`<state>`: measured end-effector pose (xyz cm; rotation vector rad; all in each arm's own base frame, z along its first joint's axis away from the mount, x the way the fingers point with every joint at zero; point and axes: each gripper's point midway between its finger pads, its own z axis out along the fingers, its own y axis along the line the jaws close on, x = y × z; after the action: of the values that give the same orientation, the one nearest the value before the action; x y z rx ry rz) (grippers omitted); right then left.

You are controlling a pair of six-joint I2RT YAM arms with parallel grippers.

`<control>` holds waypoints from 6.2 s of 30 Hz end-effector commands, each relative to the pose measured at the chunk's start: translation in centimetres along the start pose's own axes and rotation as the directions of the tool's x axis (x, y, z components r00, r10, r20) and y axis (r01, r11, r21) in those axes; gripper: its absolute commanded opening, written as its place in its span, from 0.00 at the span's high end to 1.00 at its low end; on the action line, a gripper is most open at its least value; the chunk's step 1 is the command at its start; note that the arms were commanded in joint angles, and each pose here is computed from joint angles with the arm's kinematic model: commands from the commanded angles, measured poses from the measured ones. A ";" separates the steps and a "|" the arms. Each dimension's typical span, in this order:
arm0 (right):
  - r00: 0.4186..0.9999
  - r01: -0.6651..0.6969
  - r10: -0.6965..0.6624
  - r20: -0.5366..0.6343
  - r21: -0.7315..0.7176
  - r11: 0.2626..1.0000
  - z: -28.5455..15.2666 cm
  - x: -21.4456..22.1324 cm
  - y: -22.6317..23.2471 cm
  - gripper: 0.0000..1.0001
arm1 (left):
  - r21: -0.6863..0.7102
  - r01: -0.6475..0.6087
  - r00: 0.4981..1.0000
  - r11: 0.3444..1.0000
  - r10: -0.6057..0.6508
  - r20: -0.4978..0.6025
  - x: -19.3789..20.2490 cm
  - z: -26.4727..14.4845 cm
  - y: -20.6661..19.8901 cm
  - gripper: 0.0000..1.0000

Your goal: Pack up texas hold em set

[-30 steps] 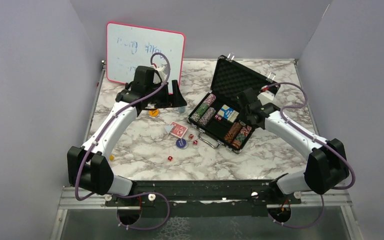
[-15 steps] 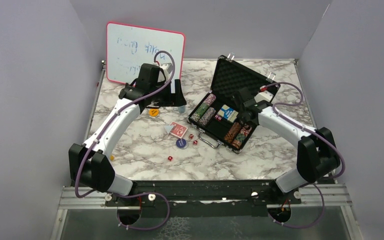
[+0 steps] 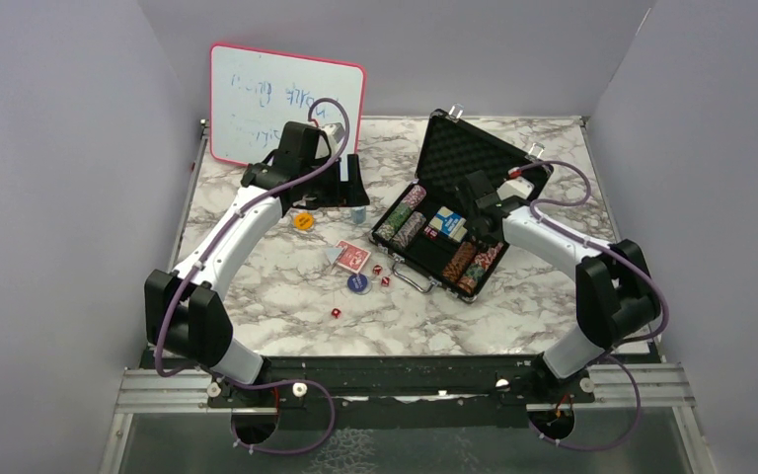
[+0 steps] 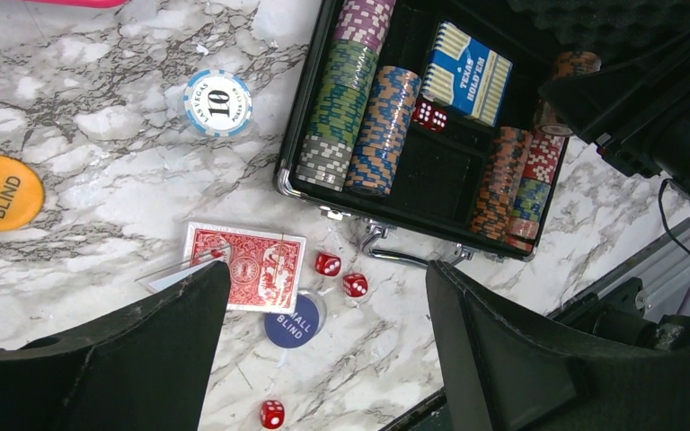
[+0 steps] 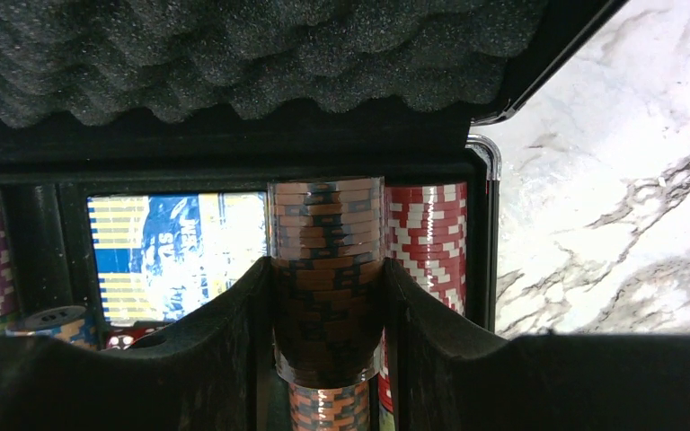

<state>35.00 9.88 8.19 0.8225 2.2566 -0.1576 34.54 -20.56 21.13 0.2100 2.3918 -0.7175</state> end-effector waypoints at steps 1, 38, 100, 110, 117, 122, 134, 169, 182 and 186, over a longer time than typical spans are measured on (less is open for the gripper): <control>0.996 -0.039 0.039 0.076 -0.007 0.999 0.5 -2.3 1.4 0.82 | 0.033 -0.009 1.000 0.999 0.008 0.024 -1.3 -0.4 -1.1 0.18; 0.996 0.087 -0.088 -0.004 -0.121 0.989 -2.7 -3.2 3.0 0.34 | -0.015 0.002 1.000 1.000 -0.002 0.010 -0.8 0.6 0.2 0.18; 0.740 0.520 -0.378 0.557 -0.830 -0.205 -21.1 0.7 16.4 0.29 | 0.566 -0.107 0.992 0.817 0.127 0.004 -0.3 0.5 -10.0 0.78; 0.698 0.547 -0.404 0.591 -0.804 -0.232 -20.4 1.8 15.3 0.36 | 0.642 0.112 0.991 0.758 -0.037 -0.129 0.8 -0.5 -11.7 0.78; 0.707 0.448 -0.473 0.526 -0.850 -0.277 -20.8 4.1 13.8 0.38 | 0.656 0.170 0.983 0.736 -0.083 -0.161 0.9 -1.0 -12.1 0.78; 0.717 0.411 -0.486 0.499 -0.867 -0.283 -20.8 4.8 13.3 0.38 | 0.659 0.188 0.980 0.728 -0.095 -0.175 1.2 -0.9 -12.1 0.77; 0.743 0.372 -0.504 0.441 -0.897 -0.238 -20.4 4.8 14.1 0.80 | 0.666 0.215 0.975 0.714 -0.126 -0.181 1.0 -1.0 -12.2 0.53; 0.986 -0.168 0.158 -0.060 -0.251 0.953 -2.1 -2.5 12.0 0.89 | 0.101 0.241 0.968 0.965 -0.247 0.050 1.1 1.0 5.2 0.15; 0.980 -0.194 0.198 0.009 -0.168 0.966 -1.2 -0.5 13.5 0.89 | 0.103 0.249 0.967 0.963 -0.253 0.027 1.2 1.8 5.4 0.15; 0.979 -0.195 0.202 0.027 -0.163 0.967 -0.9 -0.8 13.8 0.88 | 0.097 0.255 0.966 0.962 -0.258 0.019 1.5 2.1 5.6 0.15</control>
<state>41.40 21.69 9.06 0.8804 2.2228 0.1332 36.07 -16.99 16.63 -0.0907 2.3768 -0.9582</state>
